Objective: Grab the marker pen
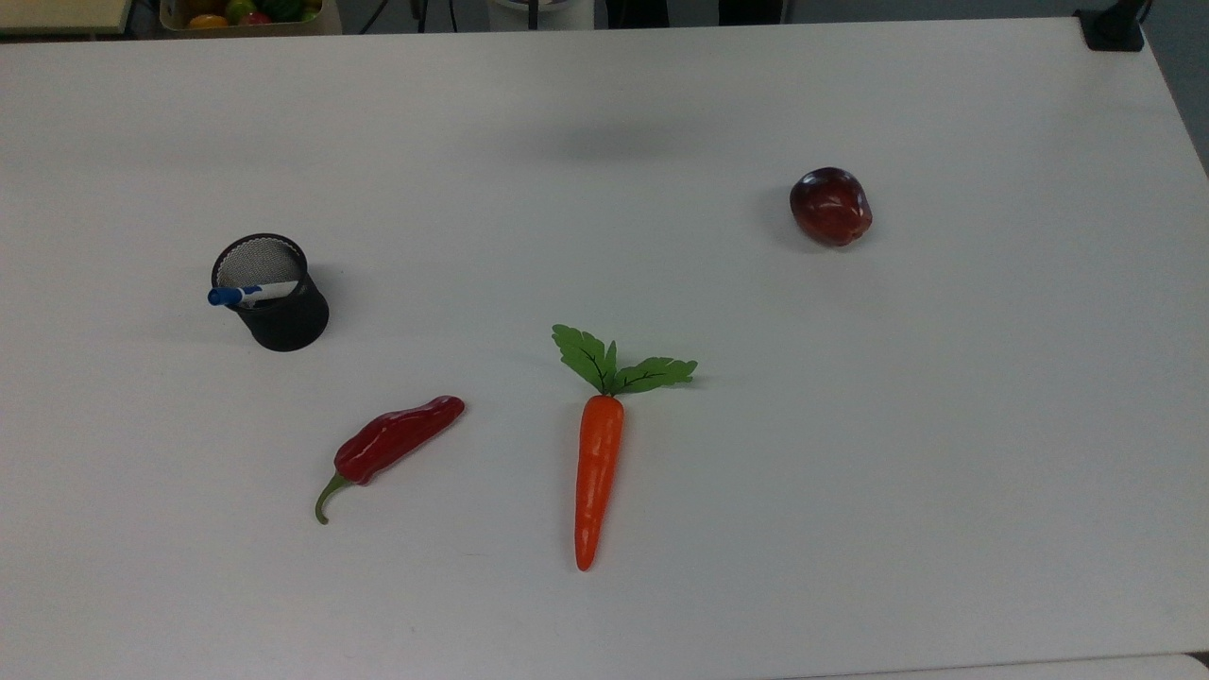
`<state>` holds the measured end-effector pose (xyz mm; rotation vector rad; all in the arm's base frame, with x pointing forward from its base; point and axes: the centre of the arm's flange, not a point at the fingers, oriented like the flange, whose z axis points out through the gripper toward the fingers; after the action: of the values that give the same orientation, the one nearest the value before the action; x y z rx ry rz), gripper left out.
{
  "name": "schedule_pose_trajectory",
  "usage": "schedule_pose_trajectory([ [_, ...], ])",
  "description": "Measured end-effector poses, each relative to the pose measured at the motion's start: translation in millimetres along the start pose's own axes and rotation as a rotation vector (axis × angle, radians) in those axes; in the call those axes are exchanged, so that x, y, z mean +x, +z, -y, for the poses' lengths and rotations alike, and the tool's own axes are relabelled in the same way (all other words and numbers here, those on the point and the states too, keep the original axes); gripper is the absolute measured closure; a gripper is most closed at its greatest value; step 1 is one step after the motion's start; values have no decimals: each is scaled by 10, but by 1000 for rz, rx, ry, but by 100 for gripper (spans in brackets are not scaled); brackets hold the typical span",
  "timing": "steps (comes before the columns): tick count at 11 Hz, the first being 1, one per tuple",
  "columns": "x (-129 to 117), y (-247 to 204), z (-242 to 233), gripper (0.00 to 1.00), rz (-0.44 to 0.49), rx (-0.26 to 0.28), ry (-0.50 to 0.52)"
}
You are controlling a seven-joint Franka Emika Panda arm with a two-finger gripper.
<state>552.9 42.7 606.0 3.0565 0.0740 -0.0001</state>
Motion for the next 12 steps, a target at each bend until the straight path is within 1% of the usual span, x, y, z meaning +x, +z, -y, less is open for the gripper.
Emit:
schedule_pose_trajectory([
  [12, 13, 43, 5, 0, 8, 0, -1],
])
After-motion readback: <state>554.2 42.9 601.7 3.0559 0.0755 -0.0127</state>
